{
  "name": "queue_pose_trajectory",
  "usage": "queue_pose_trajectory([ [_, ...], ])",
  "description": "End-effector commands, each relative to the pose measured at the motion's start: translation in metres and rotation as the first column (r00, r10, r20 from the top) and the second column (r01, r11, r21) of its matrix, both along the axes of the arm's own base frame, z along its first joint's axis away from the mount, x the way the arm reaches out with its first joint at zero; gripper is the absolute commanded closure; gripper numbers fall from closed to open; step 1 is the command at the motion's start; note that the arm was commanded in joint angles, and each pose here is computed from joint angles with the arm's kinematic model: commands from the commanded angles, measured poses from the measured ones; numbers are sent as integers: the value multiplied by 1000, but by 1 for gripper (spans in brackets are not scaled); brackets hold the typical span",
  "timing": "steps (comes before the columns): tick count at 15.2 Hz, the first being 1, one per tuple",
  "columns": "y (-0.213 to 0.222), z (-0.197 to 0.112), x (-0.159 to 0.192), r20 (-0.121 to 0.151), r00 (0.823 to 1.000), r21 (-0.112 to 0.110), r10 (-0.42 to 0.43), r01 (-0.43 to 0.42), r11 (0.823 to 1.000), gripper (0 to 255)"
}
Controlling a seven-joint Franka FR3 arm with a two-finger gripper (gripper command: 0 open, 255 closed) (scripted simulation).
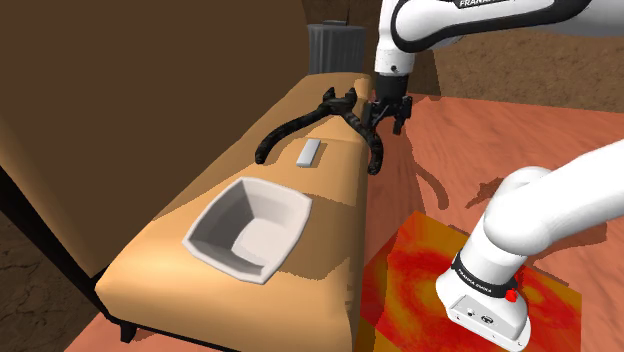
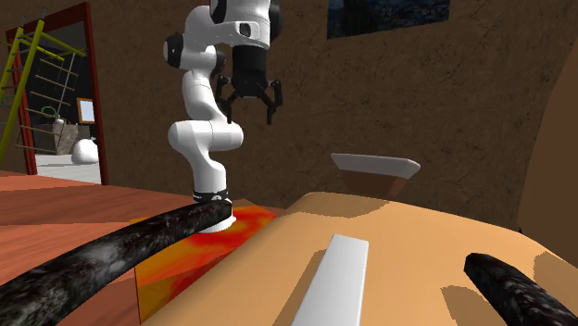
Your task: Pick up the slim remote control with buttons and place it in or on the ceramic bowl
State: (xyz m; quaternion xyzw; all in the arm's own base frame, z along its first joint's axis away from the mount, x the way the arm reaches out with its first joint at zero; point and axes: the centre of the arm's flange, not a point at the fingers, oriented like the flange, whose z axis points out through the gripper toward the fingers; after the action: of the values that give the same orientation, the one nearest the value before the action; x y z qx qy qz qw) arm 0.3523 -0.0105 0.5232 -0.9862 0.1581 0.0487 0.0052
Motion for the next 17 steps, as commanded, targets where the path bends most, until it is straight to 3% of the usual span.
queue_pose_trajectory([
  [1, 3, -11, 23, 4, 999, -6, -39, 39, 999, 0],
  [9, 6, -57, 116, 18, 982, -27, -189, 189, 982, 0],
  [17, -6, -101, 209, 35, 942, -46, -334, 335, 941, 0],
])
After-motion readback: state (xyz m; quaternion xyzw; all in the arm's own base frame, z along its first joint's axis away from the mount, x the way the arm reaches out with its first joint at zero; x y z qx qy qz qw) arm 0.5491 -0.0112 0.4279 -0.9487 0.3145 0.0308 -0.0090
